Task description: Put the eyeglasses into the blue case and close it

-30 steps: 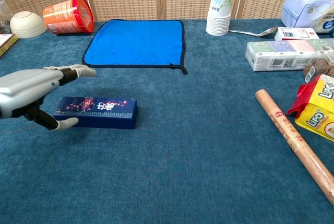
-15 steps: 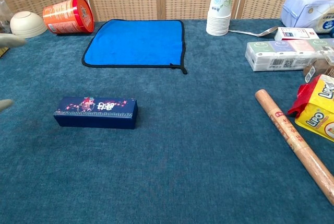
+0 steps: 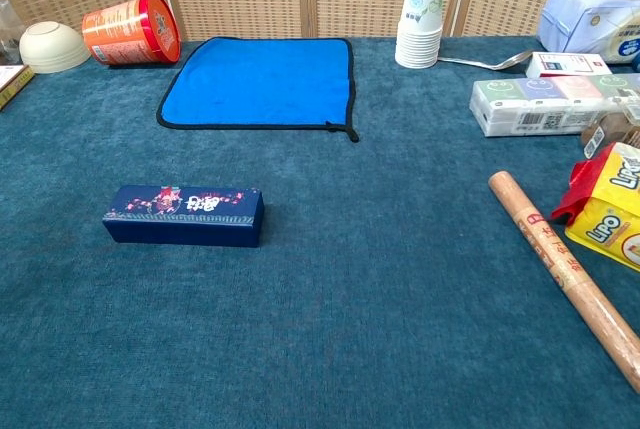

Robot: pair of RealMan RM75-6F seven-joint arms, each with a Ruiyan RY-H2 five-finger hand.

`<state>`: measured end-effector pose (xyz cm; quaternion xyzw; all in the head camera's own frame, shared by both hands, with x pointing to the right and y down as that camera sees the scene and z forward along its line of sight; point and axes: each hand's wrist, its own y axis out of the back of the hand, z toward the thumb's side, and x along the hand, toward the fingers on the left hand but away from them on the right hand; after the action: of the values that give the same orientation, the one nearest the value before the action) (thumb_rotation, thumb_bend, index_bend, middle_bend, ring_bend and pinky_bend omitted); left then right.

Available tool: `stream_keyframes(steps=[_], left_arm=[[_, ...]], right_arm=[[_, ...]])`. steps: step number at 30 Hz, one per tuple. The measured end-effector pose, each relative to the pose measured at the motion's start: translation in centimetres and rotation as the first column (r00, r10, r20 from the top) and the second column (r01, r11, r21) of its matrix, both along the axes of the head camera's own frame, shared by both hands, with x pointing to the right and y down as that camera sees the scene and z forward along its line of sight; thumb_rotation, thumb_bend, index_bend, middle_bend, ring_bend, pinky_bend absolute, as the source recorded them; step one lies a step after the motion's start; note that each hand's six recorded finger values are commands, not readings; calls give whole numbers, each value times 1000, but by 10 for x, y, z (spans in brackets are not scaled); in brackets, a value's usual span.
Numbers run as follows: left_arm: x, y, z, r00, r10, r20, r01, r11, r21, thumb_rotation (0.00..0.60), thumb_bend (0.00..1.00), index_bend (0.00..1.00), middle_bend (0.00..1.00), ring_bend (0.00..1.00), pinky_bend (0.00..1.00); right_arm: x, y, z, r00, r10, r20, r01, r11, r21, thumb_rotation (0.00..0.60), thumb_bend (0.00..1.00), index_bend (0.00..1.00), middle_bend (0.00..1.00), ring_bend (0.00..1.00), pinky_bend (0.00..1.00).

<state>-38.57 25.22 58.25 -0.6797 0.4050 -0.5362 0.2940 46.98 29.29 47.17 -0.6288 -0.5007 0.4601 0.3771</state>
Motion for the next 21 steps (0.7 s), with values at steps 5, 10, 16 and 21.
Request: stream_keyframes(steps=[5, 10, 16, 21], left_arm=[[-8, 2, -4, 1000, -15, 8, 15, 1000, -5, 533, 310, 23, 0, 0, 0], [-13, 4, -7, 1000, -22, 16, 22, 1000, -6, 539, 310, 22, 0, 0, 0], [-19, 4, -11, 999, -32, 22, 32, 999, -2, 535, 307, 22, 0, 0, 0], [-22, 7, -18, 999, -45, 21, 44, 999, 7, 535, 308, 23, 0, 0, 0]], right_arm=[[-5, 0, 8, 1000, -24, -20, 23, 998, -62, 599, 318, 0, 27, 0, 132], [-7, 1, 14, 999, -33, -38, 29, 994, -105, 587, 318, 0, 32, 0, 123], [-9, 5, 20, 998, -44, -51, 36, 989, -141, 565, 318, 0, 39, 0, 122], [-9, 9, 25, 997, -53, -62, 41, 984, -176, 562, 315, 0, 38, 0, 115]])
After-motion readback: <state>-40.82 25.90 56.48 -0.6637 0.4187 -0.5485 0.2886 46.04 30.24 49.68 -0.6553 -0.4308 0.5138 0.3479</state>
